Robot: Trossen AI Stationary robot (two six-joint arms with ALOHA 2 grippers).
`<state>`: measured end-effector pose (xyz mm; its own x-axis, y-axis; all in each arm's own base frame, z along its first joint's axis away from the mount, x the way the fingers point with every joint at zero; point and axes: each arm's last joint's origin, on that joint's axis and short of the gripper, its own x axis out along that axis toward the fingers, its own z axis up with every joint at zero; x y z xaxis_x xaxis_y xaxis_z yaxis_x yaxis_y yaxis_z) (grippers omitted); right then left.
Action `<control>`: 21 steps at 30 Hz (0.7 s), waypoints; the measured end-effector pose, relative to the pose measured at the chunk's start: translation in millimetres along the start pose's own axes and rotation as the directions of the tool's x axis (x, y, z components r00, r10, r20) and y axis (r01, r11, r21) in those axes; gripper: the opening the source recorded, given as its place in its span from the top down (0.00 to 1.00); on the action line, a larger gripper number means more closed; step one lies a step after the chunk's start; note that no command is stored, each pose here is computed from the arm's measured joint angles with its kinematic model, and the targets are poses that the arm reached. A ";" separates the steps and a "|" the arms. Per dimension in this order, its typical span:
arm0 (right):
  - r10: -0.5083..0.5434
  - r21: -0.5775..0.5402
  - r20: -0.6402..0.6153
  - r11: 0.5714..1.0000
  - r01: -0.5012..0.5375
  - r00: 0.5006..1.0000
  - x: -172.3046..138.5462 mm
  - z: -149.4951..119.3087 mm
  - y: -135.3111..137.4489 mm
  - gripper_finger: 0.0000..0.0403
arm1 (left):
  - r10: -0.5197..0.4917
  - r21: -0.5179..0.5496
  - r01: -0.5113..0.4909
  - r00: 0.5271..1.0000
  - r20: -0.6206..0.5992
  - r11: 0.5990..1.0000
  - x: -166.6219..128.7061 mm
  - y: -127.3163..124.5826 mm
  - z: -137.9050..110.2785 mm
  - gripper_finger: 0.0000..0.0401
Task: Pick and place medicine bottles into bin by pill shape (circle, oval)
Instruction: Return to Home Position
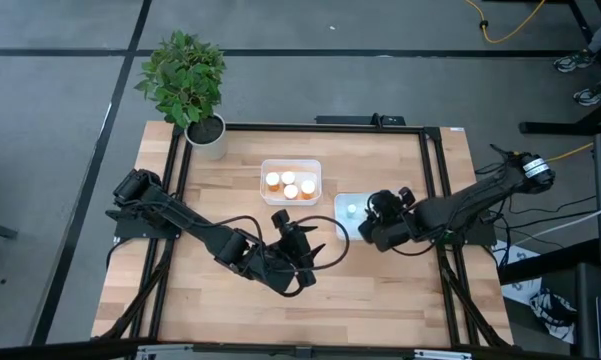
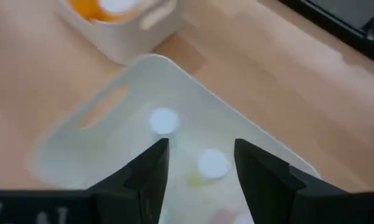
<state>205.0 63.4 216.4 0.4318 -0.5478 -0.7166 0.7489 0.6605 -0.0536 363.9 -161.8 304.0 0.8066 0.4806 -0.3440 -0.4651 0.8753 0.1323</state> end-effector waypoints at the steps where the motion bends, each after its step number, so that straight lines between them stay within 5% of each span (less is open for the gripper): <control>1: 0.014 0.006 -0.011 1.000 -0.014 1.000 -5.4 5.8 2.1 0.55 | 0.000 0.011 0.000 1.000 0.000 1.000 0.0 0.0 0.0 0.49; 10: 0.249 0.041 -0.067 0.968 -0.247 0.966 -43.3 46.8 22.8 0.55 | -0.006 0.087 0.006 1.000 0.001 0.996 -2.0 -1.8 -0.6 0.49; 13: 0.310 -0.068 -0.068 0.947 -0.314 0.948 -47.9 48.3 28.2 0.55 | -0.024 0.078 0.025 1.000 -0.013 0.997 -2.0 -1.9 -1.5 0.49; 16: 0.317 -0.166 -0.078 0.931 -0.326 0.945 -51.8 44.4 28.6 0.55 | -0.116 0.130 0.134 0.983 -0.140 0.982 -3.5 4.7 -7.7 0.49; 18: 0.315 -0.184 -0.081 0.928 -0.325 0.946 -56.1 43.0 24.7 0.55 | -0.157 0.059 0.173 0.965 -0.209 0.983 -6.7 15.4 -5.8 0.49; 21: 0.340 -0.208 -0.052 0.916 -0.343 0.939 -68.6 43.6 14.0 0.55 | -0.103 0.047 0.121 0.955 -0.279 0.992 -16.5 40.3 -0.7 0.49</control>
<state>207.8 87.9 295.1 0.6342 -0.2631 -0.7271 0.4332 0.8998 0.0523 331.6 -134.4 314.3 0.7166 0.3537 -0.6012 -0.3467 0.9285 0.1330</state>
